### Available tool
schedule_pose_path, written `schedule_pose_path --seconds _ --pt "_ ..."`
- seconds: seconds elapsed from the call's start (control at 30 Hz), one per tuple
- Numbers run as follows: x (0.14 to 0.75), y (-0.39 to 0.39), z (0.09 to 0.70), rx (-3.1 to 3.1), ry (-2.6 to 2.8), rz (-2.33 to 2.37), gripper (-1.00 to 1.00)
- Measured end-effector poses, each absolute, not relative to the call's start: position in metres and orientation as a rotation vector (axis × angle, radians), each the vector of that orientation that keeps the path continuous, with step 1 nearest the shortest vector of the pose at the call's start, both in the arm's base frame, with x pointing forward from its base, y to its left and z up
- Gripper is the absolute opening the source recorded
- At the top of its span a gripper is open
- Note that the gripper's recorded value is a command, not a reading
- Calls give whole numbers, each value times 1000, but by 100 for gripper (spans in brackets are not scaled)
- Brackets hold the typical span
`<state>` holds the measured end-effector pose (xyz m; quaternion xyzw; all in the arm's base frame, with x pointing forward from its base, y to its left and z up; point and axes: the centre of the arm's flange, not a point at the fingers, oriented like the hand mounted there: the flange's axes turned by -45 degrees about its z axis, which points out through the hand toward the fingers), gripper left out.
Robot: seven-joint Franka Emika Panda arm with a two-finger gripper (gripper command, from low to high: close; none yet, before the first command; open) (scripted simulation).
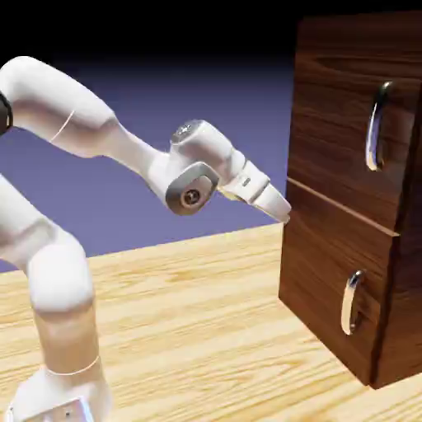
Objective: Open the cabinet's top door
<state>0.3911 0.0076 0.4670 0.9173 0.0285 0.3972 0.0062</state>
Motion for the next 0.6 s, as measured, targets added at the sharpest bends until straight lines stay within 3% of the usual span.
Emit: schedule_pose_path --seconds 0.6 --pt "394 27 577 2662 155 1664 0"
